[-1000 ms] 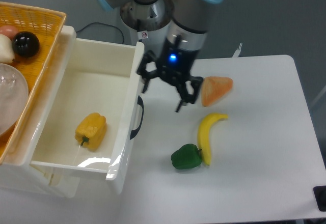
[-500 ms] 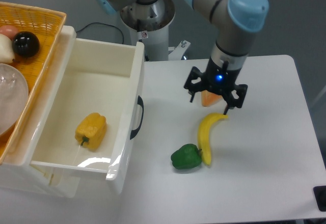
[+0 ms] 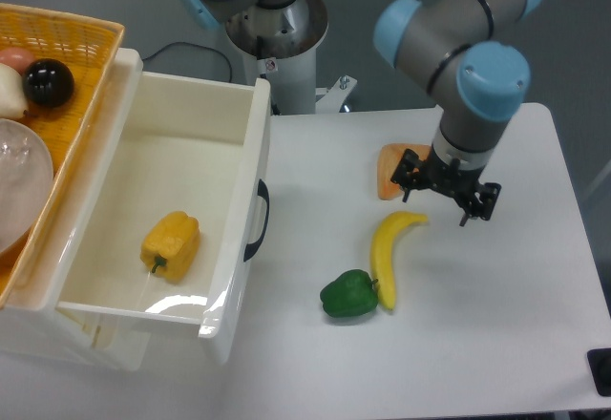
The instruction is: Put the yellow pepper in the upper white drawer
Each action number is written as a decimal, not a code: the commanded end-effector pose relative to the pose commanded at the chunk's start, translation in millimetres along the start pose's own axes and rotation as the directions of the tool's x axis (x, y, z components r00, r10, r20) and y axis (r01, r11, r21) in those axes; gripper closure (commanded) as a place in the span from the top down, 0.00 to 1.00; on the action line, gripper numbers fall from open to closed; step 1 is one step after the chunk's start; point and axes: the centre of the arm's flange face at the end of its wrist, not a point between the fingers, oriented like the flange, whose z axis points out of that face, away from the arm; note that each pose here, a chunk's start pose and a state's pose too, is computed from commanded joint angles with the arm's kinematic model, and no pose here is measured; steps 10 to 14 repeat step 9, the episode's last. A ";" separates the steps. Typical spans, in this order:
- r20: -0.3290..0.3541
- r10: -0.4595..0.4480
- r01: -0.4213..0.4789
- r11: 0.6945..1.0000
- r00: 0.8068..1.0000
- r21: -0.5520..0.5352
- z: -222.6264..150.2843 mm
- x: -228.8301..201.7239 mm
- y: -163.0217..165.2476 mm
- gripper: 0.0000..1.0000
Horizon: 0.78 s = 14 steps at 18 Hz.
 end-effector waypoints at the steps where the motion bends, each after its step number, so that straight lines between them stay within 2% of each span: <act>1: 0.006 0.002 -0.001 1.000 1.000 -0.019 6.7 -3.0 0.1 1.00; 6: 0.019 0.024 -0.022 0.998 1.000 -0.067 25.1 -11.4 -0.5 1.00; 9: 0.011 0.089 -0.088 0.994 0.996 -0.067 26.4 -14.2 2.5 1.00; 14: 0.011 0.089 -0.088 0.994 0.996 -0.067 26.4 -14.2 2.5 1.00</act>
